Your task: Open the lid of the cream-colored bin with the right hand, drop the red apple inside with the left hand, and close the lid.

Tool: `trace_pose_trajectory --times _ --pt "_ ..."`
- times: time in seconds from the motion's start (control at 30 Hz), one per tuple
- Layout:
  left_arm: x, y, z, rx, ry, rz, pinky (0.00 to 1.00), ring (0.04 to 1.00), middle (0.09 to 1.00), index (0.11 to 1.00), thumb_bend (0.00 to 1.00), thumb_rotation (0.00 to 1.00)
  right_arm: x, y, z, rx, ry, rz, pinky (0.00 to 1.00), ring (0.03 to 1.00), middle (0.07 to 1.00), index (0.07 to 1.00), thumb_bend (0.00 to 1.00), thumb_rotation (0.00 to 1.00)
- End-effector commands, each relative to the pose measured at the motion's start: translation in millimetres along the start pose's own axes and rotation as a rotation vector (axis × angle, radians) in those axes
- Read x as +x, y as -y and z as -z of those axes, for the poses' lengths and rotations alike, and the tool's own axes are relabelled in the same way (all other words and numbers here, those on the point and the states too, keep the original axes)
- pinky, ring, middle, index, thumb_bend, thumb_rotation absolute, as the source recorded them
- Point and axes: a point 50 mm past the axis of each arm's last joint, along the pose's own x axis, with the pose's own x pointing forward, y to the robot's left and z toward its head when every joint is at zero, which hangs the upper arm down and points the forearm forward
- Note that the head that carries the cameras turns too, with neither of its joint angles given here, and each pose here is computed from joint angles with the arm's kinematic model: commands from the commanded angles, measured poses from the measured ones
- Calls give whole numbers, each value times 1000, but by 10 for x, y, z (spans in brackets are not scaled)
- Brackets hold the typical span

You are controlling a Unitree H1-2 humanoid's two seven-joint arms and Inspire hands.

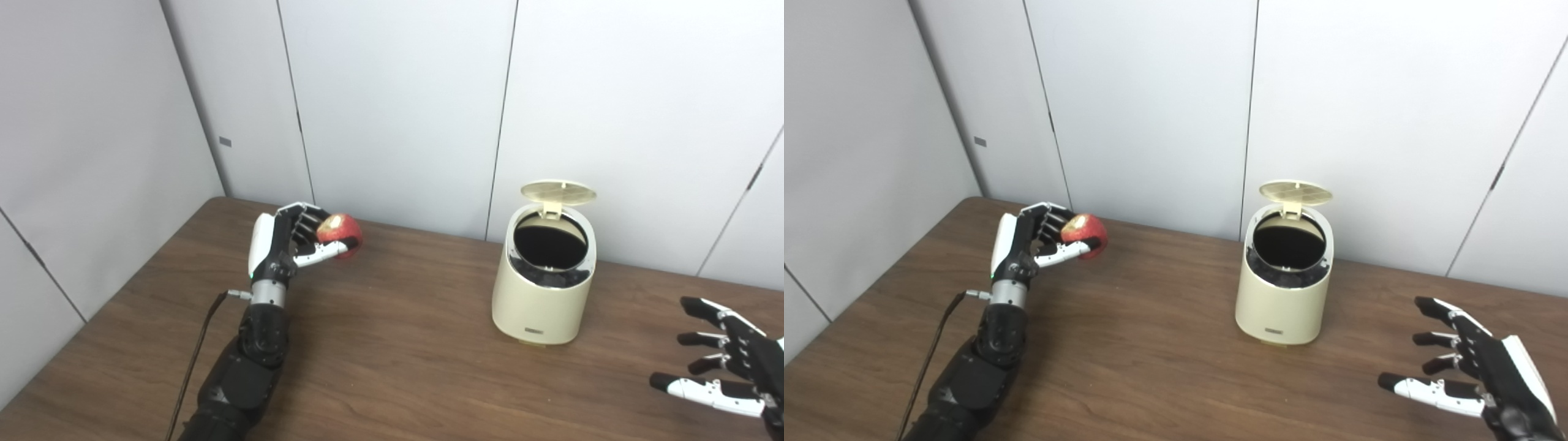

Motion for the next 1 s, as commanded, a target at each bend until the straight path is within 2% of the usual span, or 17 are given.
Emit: trace_pose_trajectory --times 0.0,0.07,0.17,0.27,0.37,0.5,0.6,0.73,0.97 --pt "153 -122 -249 26 99 -43 394 397 435 501 524 0 44 79 -195 -19 66 29 590 766 887 861 747 35" --pt "145 -132 -408 27 129 -38 427 423 454 493 526 0 46 72 -208 -21 68 29 613 777 892 874 735 9" --pt "126 -140 -623 -3 186 -19 358 424 481 481 526 0 52 60 -221 -23 73 29 646 798 899 884 726 0" --pt "118 -125 -803 -33 243 -3 357 411 480 481 526 0 63 46 -218 -32 82 31 651 802 897 889 728 0" --pt "111 -96 -977 -27 293 11 307 389 479 480 527 0 84 28 -171 -31 95 28 648 804 903 891 735 0" --pt "104 -26 -1173 -22 372 44 308 387 466 486 527 0 104 2 -107 -42 107 24 637 802 909 889 743 0" --pt "103 33 -1235 -4 400 66 298 395 474 483 527 0 125 -24 -75 -47 120 20 627 804 909 881 749 0" --pt "95 163 -1297 -19 440 111 307 394 486 478 526 0 158 -62 -33 -50 142 19 610 790 898 878 786 133" --pt "57 414 -1447 -50 467 160 301 392 484 479 526 0 213 -149 -20 -12 161 3 607 775 896 883 777 109"
